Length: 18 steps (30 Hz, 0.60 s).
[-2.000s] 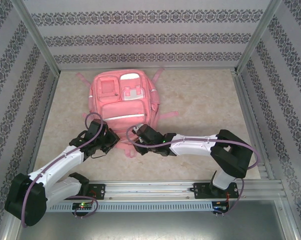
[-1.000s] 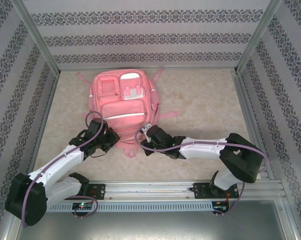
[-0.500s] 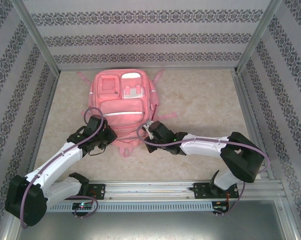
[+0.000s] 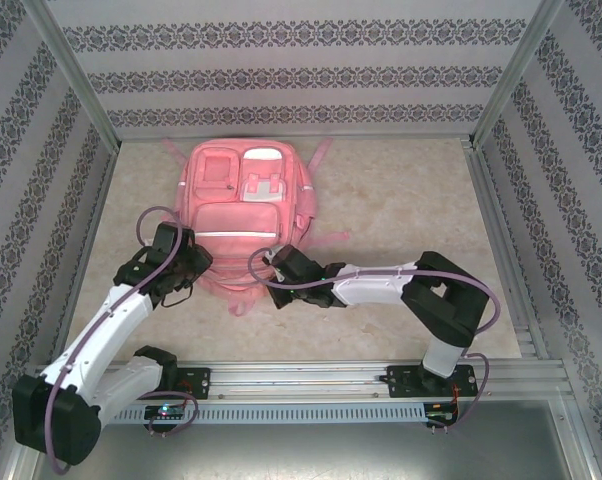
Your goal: Pack the student bag
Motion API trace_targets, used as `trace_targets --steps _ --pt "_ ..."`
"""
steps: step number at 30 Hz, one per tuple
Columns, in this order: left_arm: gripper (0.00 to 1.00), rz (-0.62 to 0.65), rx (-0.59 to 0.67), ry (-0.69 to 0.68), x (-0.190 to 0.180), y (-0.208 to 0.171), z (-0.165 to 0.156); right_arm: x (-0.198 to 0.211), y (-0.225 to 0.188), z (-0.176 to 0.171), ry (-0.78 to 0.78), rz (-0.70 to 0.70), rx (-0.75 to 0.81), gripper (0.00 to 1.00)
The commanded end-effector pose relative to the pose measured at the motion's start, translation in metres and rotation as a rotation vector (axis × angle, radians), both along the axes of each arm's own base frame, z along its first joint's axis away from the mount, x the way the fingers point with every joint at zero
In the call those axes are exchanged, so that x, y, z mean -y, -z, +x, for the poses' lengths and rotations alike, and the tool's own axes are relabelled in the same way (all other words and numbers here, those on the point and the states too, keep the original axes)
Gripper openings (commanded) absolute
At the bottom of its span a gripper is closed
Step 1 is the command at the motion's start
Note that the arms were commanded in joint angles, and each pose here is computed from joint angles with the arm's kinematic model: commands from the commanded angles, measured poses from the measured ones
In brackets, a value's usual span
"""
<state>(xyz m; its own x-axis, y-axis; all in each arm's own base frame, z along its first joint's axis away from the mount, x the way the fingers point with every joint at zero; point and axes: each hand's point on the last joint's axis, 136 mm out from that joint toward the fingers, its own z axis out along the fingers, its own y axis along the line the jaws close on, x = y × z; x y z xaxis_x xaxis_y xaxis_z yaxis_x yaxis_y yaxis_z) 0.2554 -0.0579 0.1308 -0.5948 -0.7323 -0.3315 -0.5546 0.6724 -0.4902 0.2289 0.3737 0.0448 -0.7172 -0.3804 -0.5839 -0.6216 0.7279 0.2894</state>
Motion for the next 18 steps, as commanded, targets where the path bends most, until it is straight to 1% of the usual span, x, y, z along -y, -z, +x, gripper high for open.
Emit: trace_targets --steps 1,4,9,12,16,18 --pt "0.43 -0.111 -0.045 -0.025 0.011 0.005 -0.012 -0.021 -0.007 0.001 0.006 0.064 -0.006 0.00" --pt "0.43 -0.188 -0.065 -0.015 0.027 0.011 -0.015 -0.027 -0.006 0.003 0.013 0.083 -0.014 0.00" --pt "0.43 -0.225 -0.105 -0.009 0.046 0.020 -0.022 -0.036 -0.007 0.005 0.021 0.110 -0.026 0.00" --pt "0.47 -0.235 -0.152 -0.037 0.046 0.026 -0.031 -0.042 -0.008 0.006 0.019 0.124 -0.032 0.00" --pt "0.50 -0.229 -0.141 -0.072 0.041 0.032 -0.031 -0.048 -0.010 0.006 0.014 0.140 -0.038 0.00" --pt "0.50 -0.236 -0.131 -0.068 0.044 0.035 -0.025 -0.051 -0.011 0.005 0.012 0.148 -0.042 0.00"
